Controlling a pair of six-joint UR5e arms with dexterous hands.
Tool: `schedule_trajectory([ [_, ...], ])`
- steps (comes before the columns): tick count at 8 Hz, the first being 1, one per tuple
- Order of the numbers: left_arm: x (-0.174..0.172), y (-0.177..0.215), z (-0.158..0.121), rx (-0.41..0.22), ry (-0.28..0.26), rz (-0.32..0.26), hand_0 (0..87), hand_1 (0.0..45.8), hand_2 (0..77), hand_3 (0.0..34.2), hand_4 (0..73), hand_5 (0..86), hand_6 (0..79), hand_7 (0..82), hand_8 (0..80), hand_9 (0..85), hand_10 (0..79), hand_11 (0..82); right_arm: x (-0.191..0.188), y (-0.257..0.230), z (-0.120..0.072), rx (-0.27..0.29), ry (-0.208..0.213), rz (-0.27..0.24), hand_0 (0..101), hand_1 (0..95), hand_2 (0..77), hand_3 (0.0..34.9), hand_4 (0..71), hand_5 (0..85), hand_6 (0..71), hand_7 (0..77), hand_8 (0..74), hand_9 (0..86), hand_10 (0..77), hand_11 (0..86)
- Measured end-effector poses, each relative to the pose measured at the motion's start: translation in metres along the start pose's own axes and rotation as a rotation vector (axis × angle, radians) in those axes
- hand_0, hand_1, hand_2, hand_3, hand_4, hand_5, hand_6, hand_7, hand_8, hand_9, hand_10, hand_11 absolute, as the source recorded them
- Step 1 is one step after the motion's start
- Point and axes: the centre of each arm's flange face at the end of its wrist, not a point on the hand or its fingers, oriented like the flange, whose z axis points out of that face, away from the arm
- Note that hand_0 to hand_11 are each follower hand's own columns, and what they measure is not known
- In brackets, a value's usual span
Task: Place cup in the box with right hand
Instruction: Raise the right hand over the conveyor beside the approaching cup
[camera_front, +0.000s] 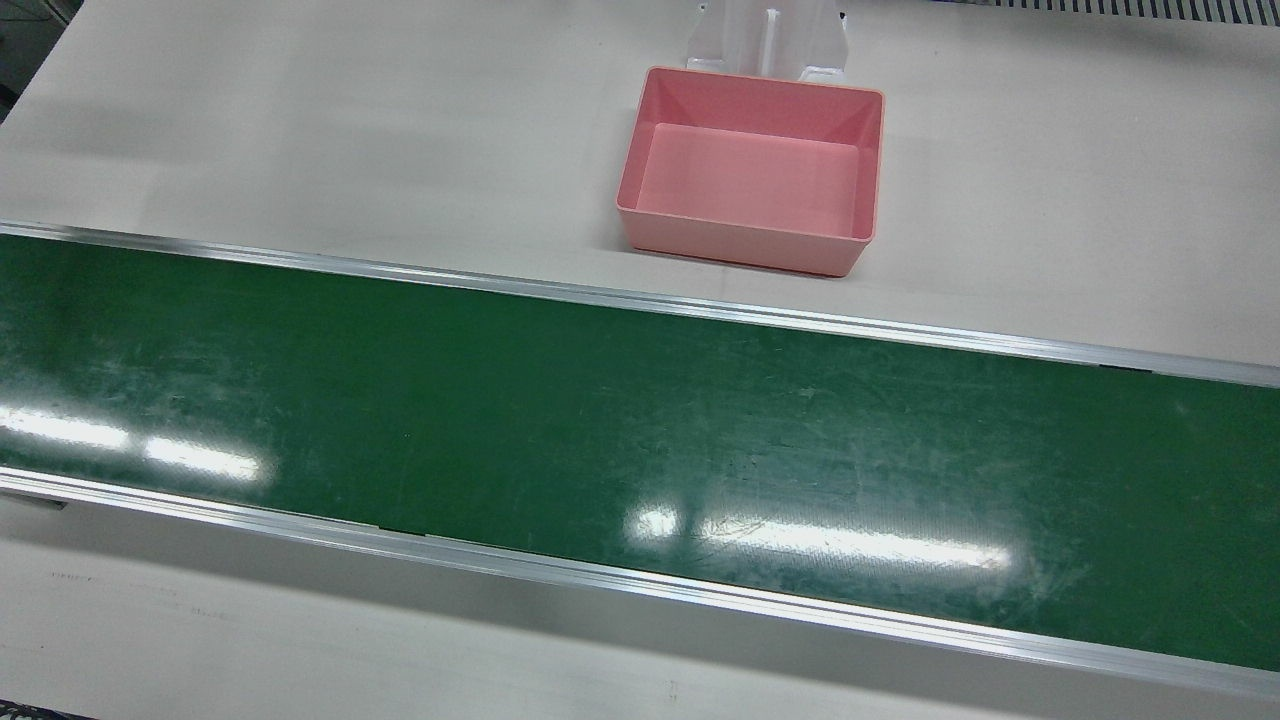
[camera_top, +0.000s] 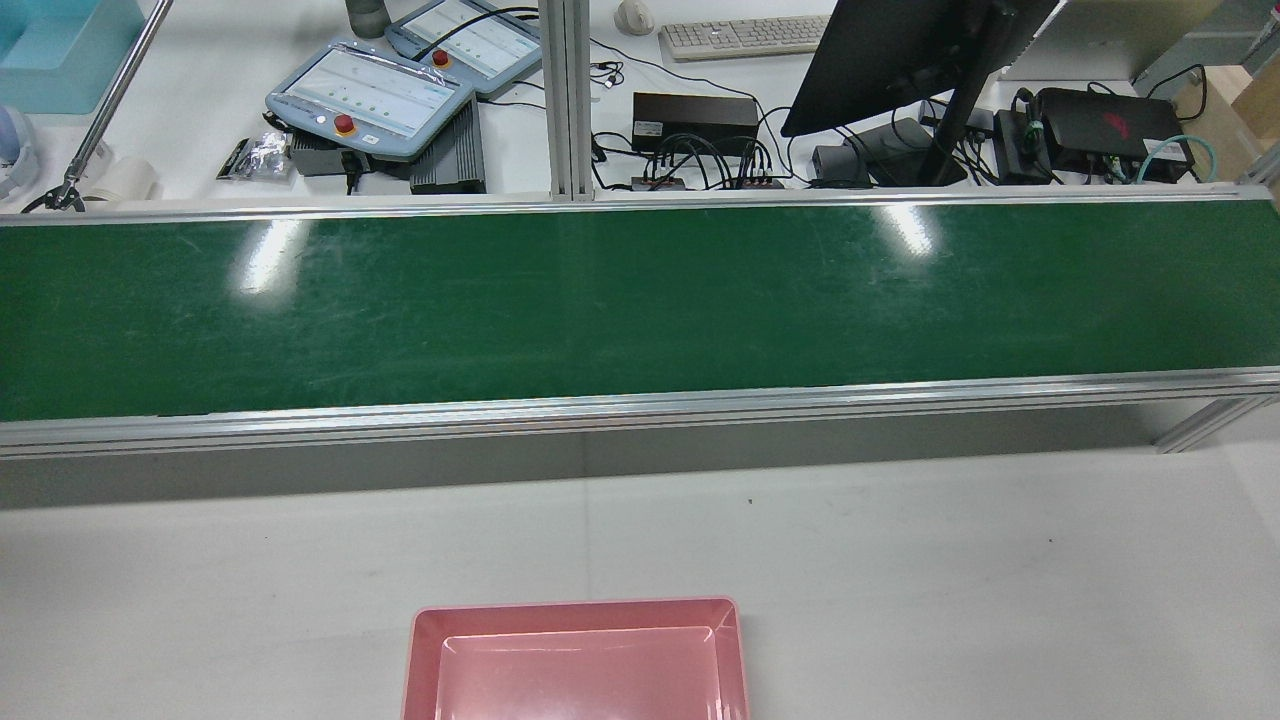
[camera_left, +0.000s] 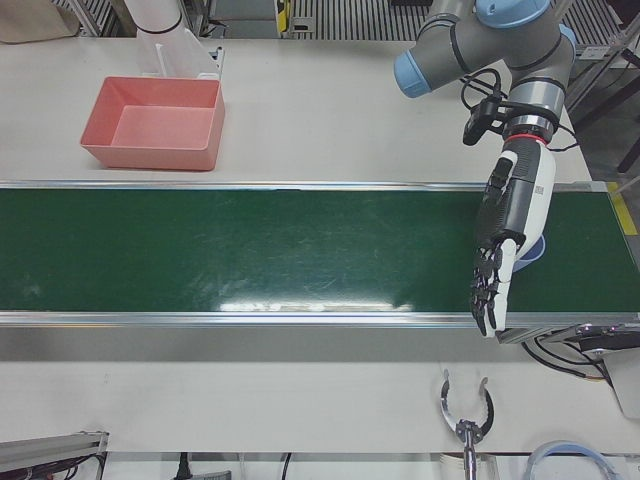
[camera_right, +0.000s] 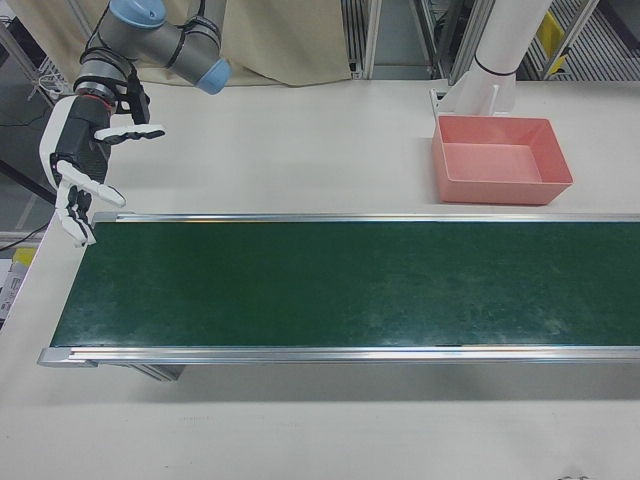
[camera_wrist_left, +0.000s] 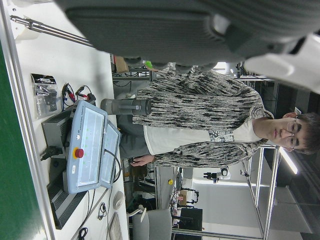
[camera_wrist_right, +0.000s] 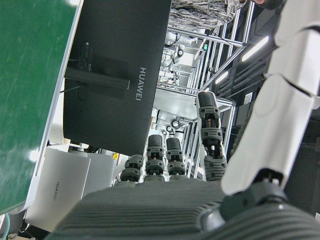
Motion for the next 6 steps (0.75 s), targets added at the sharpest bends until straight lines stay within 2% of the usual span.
schedule_trajectory([
  [1, 0.0, 0.0, 0.0, 0.0, 0.0, 0.0, 0.0, 0.5, 1.1, 0.0, 1.1, 0.5, 0.0, 0.5, 0.0, 0.0, 0.0, 0.0, 0.004, 0.007, 0.013, -0.017, 0.004, -0.006, 52, 18.0, 13.1, 0.0, 20.7, 6.0, 6.0, 22.9, 11.5, 20.7, 6.5, 10.4],
  [2, 0.0, 0.0, 0.0, 0.0, 0.0, 0.0, 0.0, 0.5, 1.1, 0.0, 1.1, 0.5, 0.0, 0.5, 0.0, 0.0, 0.0, 0.0, 0.018, 0.022, 0.036, -0.034, 0.016, -0.007, 53, 9.3, 1.1, 0.0, 25.1, 6.0, 7.1, 22.9, 11.5, 20.7, 6.5, 10.4],
  [3, 0.0, 0.0, 0.0, 0.0, 0.0, 0.0, 0.0, 0.5, 1.1, 0.0, 1.1, 0.5, 0.5, 0.5, 0.0, 0.0, 0.0, 0.0, 0.043, 0.041, 0.061, -0.052, 0.03, -0.002, 53, 12.5, 4.9, 0.0, 31.6, 6.0, 7.1, 26.7, 11.5, 22.9, 6.5, 10.4],
  [5, 0.0, 0.0, 0.0, 0.0, 0.0, 0.0, 0.0, 0.5, 1.1, 0.0, 1.1, 0.5, 0.5, 0.5, 0.0, 0.0, 0.0, 0.0, 0.093, 0.069, 0.091, -0.065, 0.053, 0.013, 53, 10.4, 4.9, 0.0, 29.5, 5.5, 7.1, 25.6, 12.5, 22.4, 6.5, 10.4],
  [6, 0.0, 0.0, 0.0, 0.0, 0.0, 0.0, 0.0, 0.5, 1.1, 0.0, 1.1, 0.0, 0.5, 0.5, 0.0, 0.0, 0.0, 0.0, 0.111, 0.084, 0.105, -0.071, 0.064, 0.019, 53, 13.6, 3.3, 0.0, 32.7, 5.5, 7.1, 25.6, 11.5, 22.4, 6.5, 9.8],
])
